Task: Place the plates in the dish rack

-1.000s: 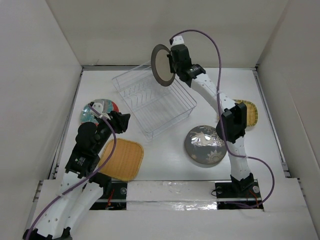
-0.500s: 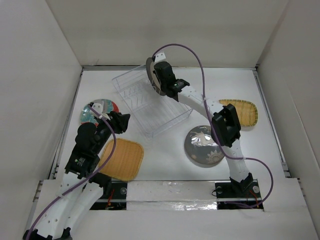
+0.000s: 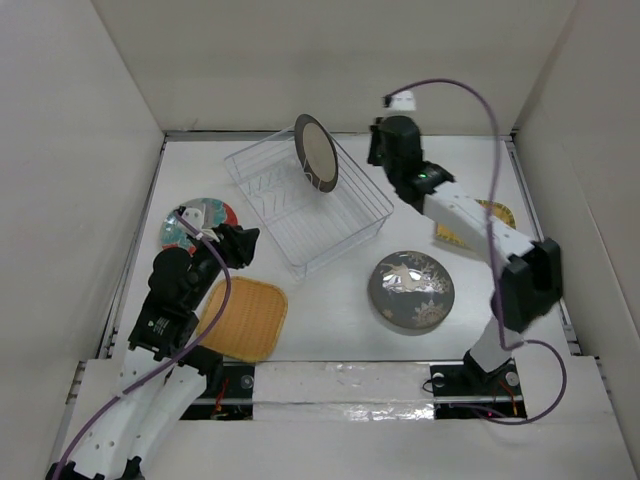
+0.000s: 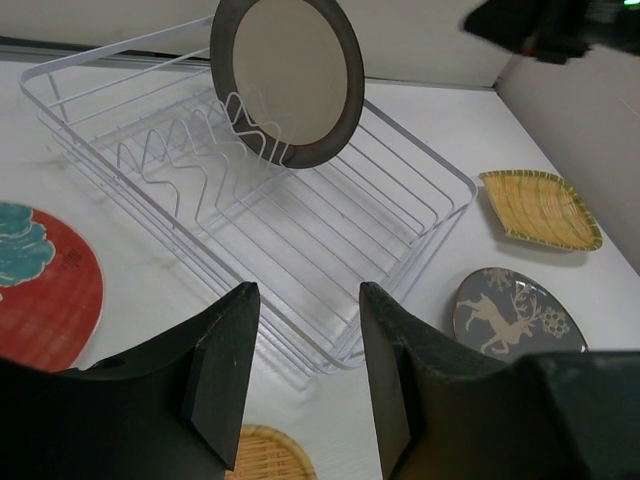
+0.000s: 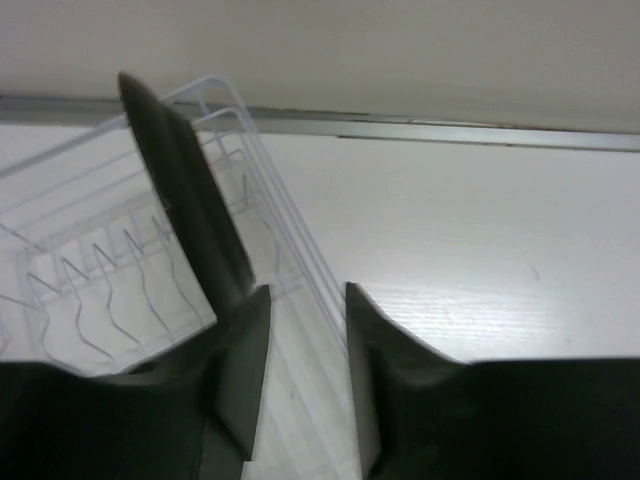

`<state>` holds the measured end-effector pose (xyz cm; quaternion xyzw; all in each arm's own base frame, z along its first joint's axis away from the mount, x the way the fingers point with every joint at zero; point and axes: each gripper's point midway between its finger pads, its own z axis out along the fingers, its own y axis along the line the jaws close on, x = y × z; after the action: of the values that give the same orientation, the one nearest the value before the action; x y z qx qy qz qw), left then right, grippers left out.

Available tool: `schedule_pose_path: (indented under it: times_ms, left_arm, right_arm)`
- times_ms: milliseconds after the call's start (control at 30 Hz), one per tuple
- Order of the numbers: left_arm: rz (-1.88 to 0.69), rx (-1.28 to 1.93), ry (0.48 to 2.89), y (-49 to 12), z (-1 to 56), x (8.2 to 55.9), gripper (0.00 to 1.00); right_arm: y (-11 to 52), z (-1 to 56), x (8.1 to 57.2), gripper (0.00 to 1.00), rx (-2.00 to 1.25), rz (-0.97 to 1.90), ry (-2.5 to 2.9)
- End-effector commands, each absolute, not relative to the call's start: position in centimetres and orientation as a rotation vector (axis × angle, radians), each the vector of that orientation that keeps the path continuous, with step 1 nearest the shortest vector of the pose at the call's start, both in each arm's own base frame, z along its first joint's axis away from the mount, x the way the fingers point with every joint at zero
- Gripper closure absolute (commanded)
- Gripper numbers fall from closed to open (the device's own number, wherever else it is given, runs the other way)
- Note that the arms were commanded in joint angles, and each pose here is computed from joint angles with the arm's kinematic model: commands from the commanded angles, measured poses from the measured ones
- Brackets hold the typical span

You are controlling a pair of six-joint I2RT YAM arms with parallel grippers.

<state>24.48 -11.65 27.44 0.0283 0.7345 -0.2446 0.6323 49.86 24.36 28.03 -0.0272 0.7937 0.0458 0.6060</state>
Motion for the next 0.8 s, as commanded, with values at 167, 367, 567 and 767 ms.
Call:
schedule_pose_path:
  times_ms: [167,367,567,767]
  left_arm:
    - [-0.608,0.088,1.611,-12.0,29.1,23.3,0.96]
    - [-0.615,0.086,1.596,-11.8,29.4,22.9,1.00]
    - [-0.621,0.091,1.589,-11.9,29.5,22.5,0.73]
    - [-0.618,0.089,1.590,-11.9,29.5,22.6,0.68]
  right_arm:
    - [9.5,24.8,37.8,1.00,0.607,0.504,1.772]
    - [-0.9,15.5,29.8,0.46,1.018,0.302,1.798]
    - [-4.9,10.7,30.4,0.23,1.249,0.357,1.738]
    - [-7.5,8.2,32.9,0.28,1.383,0.404,1.679]
